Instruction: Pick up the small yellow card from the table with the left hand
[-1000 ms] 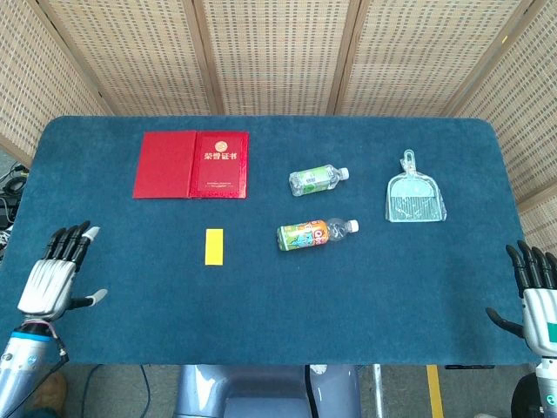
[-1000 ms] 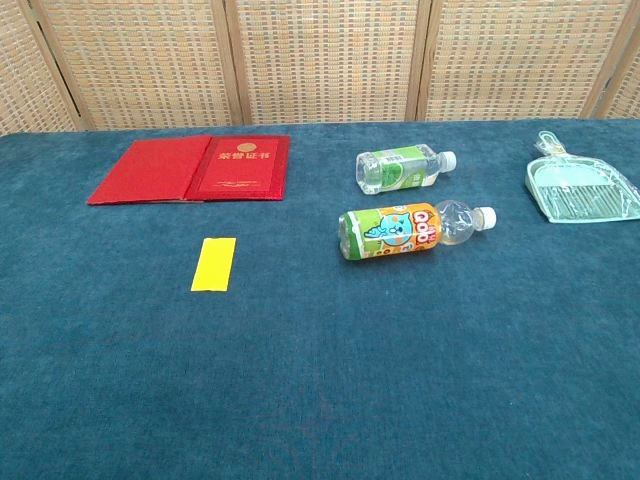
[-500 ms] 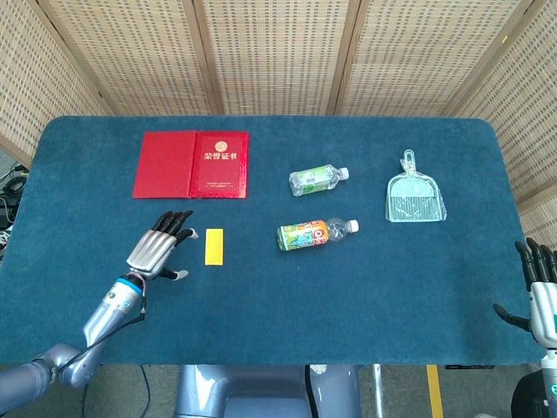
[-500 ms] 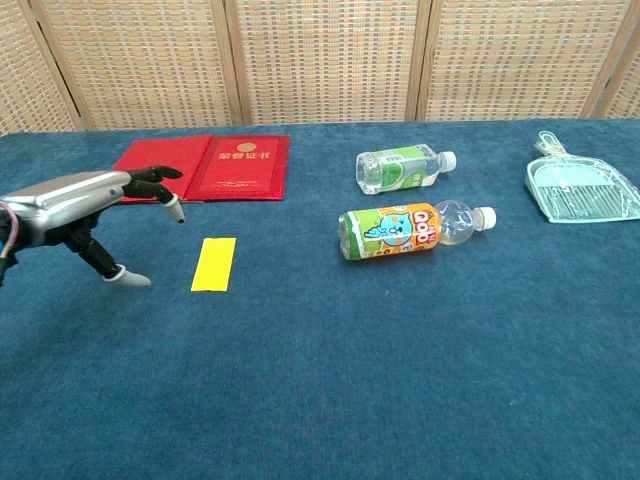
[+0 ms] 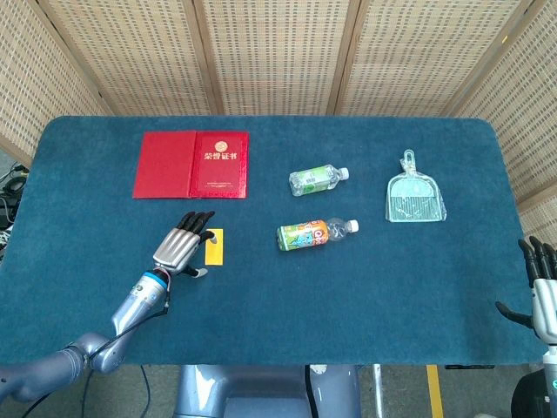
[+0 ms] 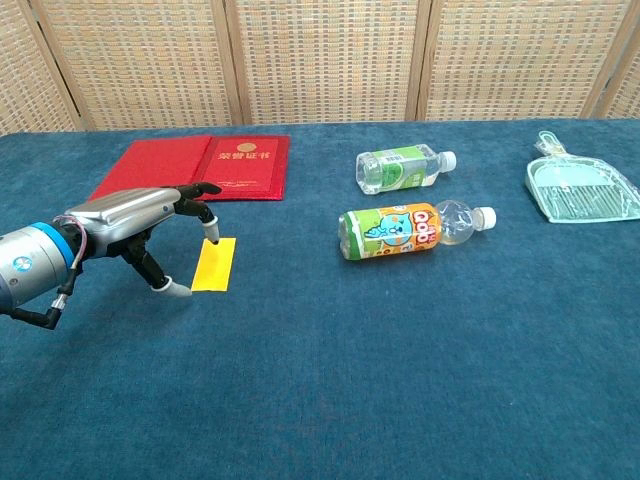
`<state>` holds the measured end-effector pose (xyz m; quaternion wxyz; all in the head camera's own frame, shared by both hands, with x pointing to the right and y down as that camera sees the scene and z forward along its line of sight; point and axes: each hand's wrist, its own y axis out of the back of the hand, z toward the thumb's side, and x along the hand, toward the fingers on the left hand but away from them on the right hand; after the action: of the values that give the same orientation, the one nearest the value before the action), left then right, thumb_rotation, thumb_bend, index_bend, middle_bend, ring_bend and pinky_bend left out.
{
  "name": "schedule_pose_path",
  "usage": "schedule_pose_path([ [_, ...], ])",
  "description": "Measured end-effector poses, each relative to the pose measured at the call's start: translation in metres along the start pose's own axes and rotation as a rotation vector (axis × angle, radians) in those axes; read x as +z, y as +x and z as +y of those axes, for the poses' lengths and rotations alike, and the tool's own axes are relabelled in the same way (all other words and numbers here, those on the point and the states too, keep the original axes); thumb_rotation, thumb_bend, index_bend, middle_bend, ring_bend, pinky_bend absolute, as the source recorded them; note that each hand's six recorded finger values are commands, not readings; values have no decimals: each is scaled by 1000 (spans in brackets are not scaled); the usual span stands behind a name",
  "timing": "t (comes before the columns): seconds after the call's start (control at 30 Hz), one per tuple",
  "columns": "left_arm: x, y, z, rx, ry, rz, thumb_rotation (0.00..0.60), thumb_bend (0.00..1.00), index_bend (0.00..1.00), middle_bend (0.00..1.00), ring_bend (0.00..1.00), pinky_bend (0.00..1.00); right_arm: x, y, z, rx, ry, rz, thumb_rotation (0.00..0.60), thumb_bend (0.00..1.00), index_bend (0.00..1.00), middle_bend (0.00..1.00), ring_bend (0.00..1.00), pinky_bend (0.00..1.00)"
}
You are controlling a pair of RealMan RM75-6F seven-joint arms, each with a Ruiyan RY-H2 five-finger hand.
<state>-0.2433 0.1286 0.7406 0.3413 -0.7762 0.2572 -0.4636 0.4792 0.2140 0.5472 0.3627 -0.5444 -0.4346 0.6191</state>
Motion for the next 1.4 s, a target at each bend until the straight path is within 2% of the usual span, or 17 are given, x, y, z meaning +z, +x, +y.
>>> schedule_pose_path([
  [0.9, 4, 27, -13, -3, -15, 33, 600, 88, 380, 0, 0, 0, -3, -2, -3, 19, -5, -12, 600, 0, 15, 0, 0, 0],
  [1.2, 5, 38, -5, 20, -1, 40, 600, 89, 384, 0, 0, 0, -3, -1, -3, 19, -8, -12, 600, 0, 15, 0, 0, 0],
  [1.4, 7, 43, 10, 61, -10, 37, 600, 85, 383, 0, 0, 0, -4, -1, -3, 20, -8, -13, 600, 0, 15, 0, 0, 0],
])
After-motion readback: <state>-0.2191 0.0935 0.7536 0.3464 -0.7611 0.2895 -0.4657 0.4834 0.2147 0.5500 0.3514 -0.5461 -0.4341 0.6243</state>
